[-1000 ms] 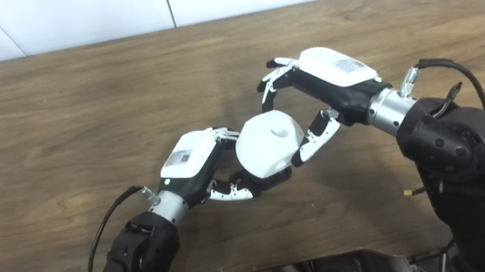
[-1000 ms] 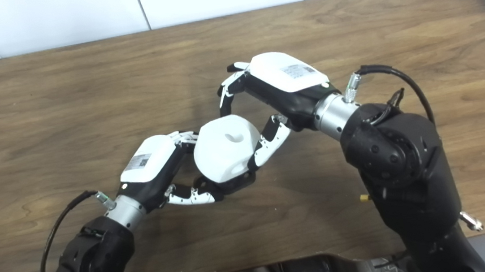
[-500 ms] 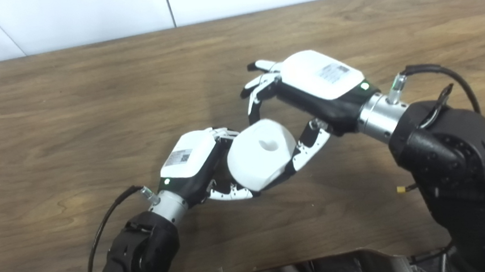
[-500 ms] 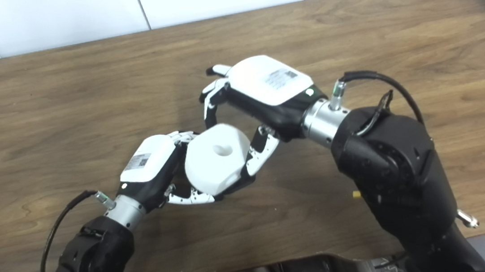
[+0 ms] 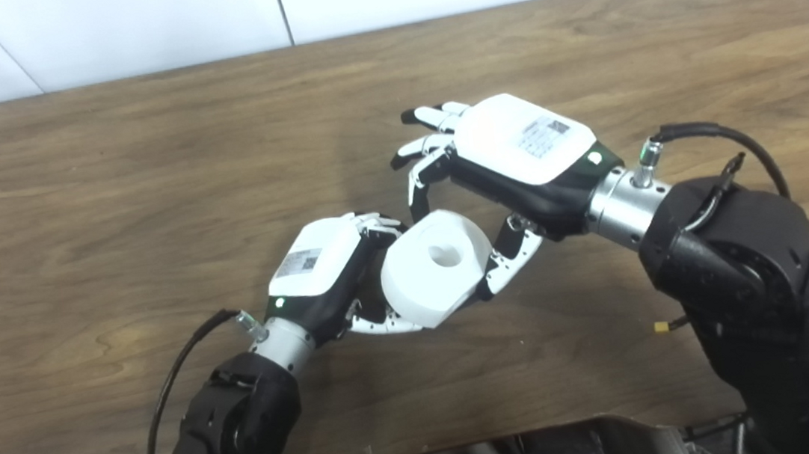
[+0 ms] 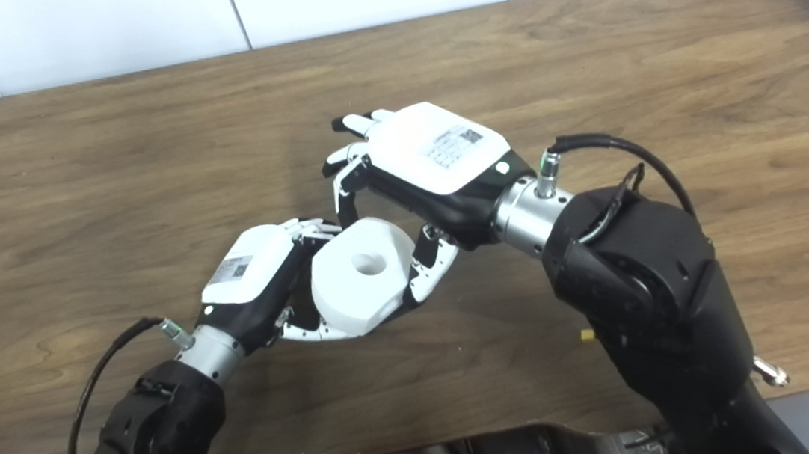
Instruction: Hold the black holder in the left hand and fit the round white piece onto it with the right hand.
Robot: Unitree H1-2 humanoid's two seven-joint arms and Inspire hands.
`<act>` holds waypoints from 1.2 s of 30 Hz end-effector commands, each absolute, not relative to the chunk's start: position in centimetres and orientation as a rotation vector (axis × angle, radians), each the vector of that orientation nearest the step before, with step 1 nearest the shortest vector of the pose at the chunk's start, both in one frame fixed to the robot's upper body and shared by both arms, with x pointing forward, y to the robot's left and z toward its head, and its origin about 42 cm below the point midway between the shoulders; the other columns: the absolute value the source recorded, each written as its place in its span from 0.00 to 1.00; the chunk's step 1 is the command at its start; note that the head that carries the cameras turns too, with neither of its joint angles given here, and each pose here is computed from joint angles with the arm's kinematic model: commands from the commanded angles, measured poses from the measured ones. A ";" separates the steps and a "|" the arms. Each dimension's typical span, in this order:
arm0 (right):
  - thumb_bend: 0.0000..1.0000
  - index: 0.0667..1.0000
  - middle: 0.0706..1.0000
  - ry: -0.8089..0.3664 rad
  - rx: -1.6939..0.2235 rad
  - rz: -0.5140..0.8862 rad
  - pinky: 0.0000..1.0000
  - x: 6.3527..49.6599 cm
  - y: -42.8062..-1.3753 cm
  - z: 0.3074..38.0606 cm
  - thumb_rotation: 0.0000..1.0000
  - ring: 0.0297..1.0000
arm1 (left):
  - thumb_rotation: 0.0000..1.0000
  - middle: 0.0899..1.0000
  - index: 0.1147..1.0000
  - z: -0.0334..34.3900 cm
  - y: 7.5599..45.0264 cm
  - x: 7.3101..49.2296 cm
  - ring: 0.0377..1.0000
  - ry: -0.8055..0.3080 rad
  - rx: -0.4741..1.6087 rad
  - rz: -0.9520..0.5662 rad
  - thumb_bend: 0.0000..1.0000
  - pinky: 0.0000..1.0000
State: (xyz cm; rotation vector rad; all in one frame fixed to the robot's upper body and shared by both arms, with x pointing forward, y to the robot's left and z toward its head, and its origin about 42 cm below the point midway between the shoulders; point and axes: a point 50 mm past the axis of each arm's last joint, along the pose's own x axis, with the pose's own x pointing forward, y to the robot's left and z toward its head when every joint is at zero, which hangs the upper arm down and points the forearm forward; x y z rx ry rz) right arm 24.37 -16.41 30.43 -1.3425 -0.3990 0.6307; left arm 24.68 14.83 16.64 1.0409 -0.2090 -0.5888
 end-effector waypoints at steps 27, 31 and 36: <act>0.52 0.45 0.86 -0.516 -1.482 0.551 0.98 24.7 -15.9 32.9 0.13 1.00 | 0.06 0.78 0.42 17.8 14.6 24.7 0.86 -0.238 1.041 -0.577 0.52 0.91; 0.52 0.45 0.86 -0.514 -1.489 0.547 0.98 25.0 -16.0 32.8 0.13 1.00 | 0.05 0.77 0.42 17.7 14.6 24.8 0.85 -0.245 1.034 -0.575 0.52 0.91; 0.52 0.45 0.86 -0.506 -1.493 0.546 0.98 25.2 -16.0 32.6 0.13 1.00 | 0.05 0.78 0.42 17.7 14.7 24.8 0.86 -0.240 1.033 -0.576 0.52 0.91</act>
